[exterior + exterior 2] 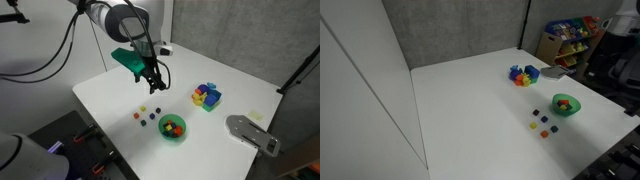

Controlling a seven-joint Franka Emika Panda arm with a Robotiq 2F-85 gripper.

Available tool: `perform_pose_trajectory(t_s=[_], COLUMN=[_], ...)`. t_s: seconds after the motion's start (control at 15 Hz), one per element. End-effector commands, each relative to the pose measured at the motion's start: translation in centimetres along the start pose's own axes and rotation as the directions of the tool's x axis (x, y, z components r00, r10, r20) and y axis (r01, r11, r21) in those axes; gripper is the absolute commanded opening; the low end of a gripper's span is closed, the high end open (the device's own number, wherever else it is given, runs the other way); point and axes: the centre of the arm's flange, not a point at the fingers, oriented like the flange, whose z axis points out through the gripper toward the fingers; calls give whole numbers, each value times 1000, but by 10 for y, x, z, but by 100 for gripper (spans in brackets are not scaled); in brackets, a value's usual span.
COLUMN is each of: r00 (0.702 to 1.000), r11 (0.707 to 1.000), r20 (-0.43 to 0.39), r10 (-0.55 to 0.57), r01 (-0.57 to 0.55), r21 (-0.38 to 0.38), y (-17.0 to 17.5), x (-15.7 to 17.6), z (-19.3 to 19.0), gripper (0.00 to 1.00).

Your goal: Put the brown block in the bowl

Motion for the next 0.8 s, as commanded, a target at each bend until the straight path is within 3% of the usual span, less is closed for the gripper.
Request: perform_pose_trajectory(t_s=[0.0,0.73], r00=[1000,997], r11=[1000,1000], r20=[0,-75], r10=[0,-7], r01=[0,5], r21=[0,-27], y=[0,-44], x=[0,22], z=[0,14], gripper=[100,100])
